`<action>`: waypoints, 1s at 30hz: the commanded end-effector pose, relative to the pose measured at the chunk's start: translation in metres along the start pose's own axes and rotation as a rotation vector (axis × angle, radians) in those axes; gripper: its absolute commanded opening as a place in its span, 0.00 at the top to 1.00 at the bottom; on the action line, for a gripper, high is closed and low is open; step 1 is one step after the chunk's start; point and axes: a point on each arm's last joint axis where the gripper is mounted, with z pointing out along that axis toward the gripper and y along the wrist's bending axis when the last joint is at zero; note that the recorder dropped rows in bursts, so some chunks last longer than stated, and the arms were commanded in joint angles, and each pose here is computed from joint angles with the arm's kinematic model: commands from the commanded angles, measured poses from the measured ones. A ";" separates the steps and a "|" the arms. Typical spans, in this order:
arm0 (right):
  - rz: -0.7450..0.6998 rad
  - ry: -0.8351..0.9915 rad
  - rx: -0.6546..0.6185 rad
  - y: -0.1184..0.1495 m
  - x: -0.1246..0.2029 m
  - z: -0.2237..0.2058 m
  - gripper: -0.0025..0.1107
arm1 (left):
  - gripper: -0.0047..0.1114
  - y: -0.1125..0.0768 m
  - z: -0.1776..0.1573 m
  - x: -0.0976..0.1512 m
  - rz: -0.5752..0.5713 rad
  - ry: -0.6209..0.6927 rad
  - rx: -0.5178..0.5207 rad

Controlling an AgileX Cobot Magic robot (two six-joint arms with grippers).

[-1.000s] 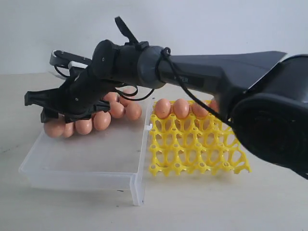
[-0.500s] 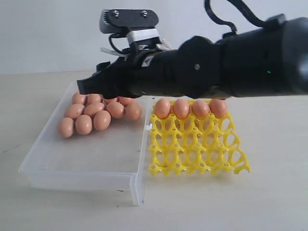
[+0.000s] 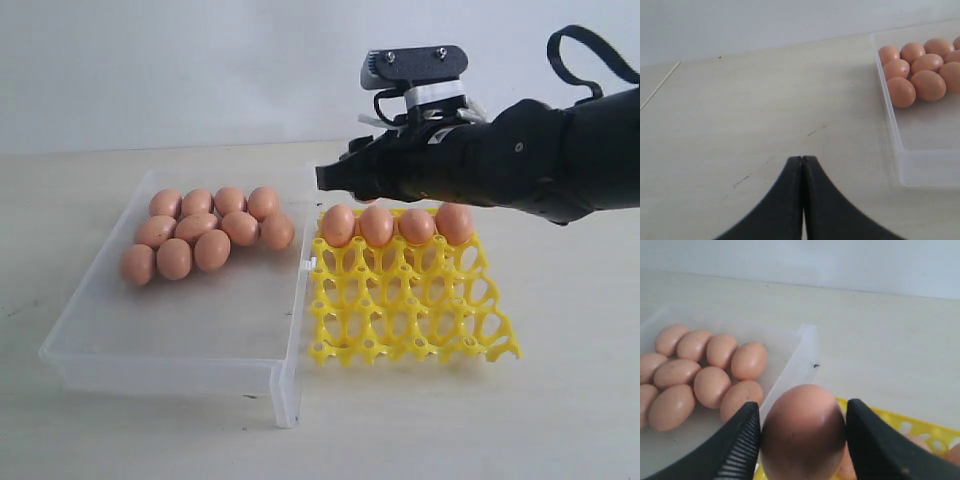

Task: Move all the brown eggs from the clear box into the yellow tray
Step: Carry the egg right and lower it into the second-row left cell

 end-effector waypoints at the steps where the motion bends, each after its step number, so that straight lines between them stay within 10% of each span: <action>1: -0.023 0.044 0.028 -0.006 0.019 0.019 0.98 | 0.96 0.000 0.000 -0.002 -0.006 -0.013 0.006; 30: 0.085 0.020 -0.027 0.004 0.037 0.040 0.98 | 0.96 0.000 0.000 -0.002 -0.006 -0.013 0.006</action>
